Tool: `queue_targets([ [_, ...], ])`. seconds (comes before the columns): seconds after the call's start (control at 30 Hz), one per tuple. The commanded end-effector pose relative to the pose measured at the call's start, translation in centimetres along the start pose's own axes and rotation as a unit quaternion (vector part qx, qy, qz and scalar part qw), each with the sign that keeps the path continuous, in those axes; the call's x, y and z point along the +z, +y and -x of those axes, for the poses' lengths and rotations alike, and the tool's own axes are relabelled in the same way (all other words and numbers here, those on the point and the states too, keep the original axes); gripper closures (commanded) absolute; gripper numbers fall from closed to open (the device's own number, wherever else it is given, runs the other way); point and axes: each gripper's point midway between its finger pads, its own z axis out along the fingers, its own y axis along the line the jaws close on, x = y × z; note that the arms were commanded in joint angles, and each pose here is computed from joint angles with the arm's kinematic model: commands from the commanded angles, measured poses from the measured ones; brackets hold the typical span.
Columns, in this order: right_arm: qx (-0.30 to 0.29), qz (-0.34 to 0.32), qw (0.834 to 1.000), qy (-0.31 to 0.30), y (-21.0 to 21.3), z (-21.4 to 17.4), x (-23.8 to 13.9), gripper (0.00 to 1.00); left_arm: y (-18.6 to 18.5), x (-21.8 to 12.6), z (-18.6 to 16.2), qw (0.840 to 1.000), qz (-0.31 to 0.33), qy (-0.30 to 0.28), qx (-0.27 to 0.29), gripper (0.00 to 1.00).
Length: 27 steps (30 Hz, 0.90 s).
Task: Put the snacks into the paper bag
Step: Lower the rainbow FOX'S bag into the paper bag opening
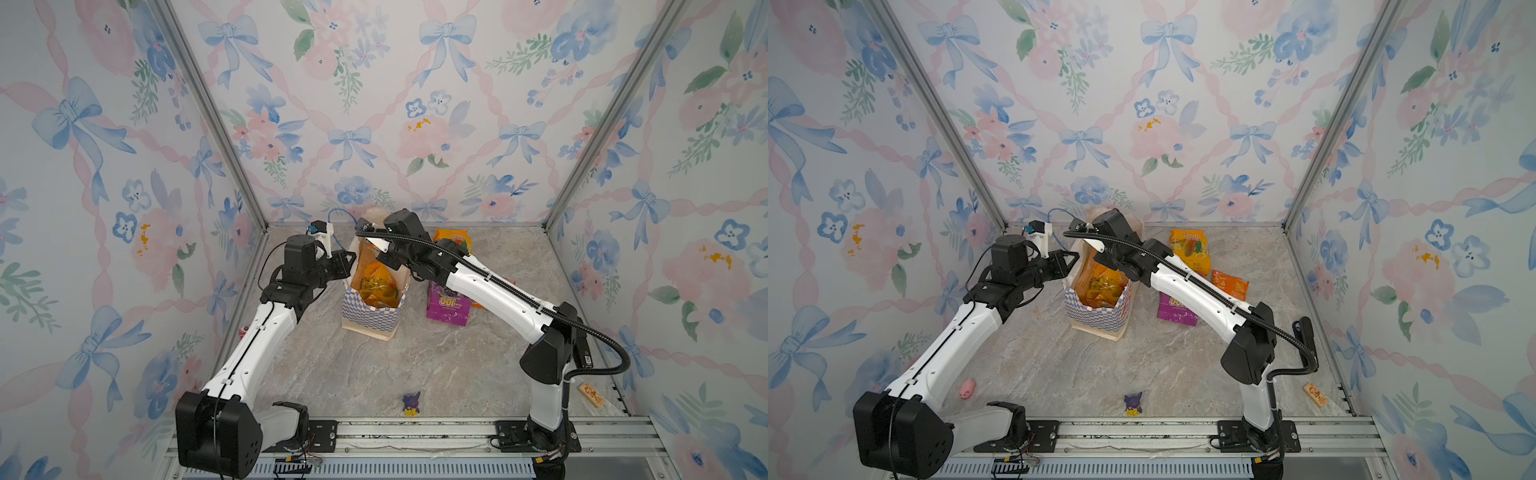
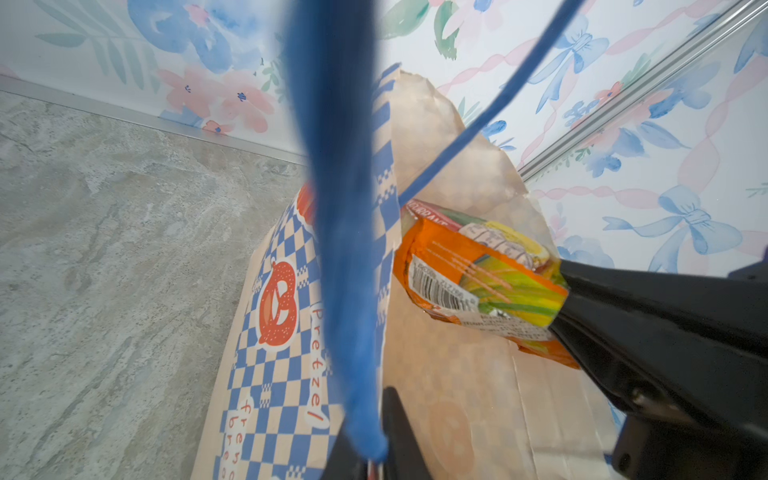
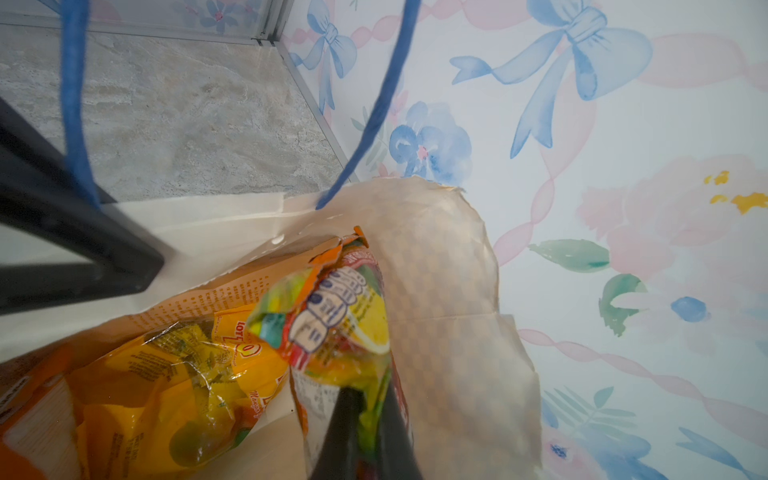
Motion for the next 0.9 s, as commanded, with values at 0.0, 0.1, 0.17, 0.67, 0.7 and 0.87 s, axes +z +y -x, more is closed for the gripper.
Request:
queue_targets([
  [0.0,0.000,-0.034,0.999,-0.022,-0.9,1.8,0.1,1.00,-1.0,-0.4,0.9,1.000,-0.012,-0.012,0.007,0.89],
  [0.1,-0.002,-0.044,0.999,-0.019,-0.8,1.7,0.6,1.00,-1.0,-0.4,0.9,1.000,-0.012,-0.012,0.008,0.89],
  [0.17,-0.005,-0.048,0.999,-0.018,-0.8,1.7,0.9,1.00,-1.0,-0.5,0.9,1.000,-0.012,-0.012,0.008,0.89],
  [0.67,-0.020,-0.067,0.997,-0.016,-0.8,1.6,1.6,0.95,-0.7,-0.2,0.7,1.000,-0.007,-0.010,0.009,0.86],
  [0.7,-0.024,-0.066,0.997,-0.015,-0.6,1.5,1.7,0.94,-0.7,-0.3,0.7,1.000,-0.007,-0.010,0.008,0.86],
  [0.87,-0.030,-0.066,0.997,-0.011,-0.3,1.3,1.8,0.88,-0.8,-0.4,0.8,1.000,-0.007,-0.013,0.011,0.86],
])
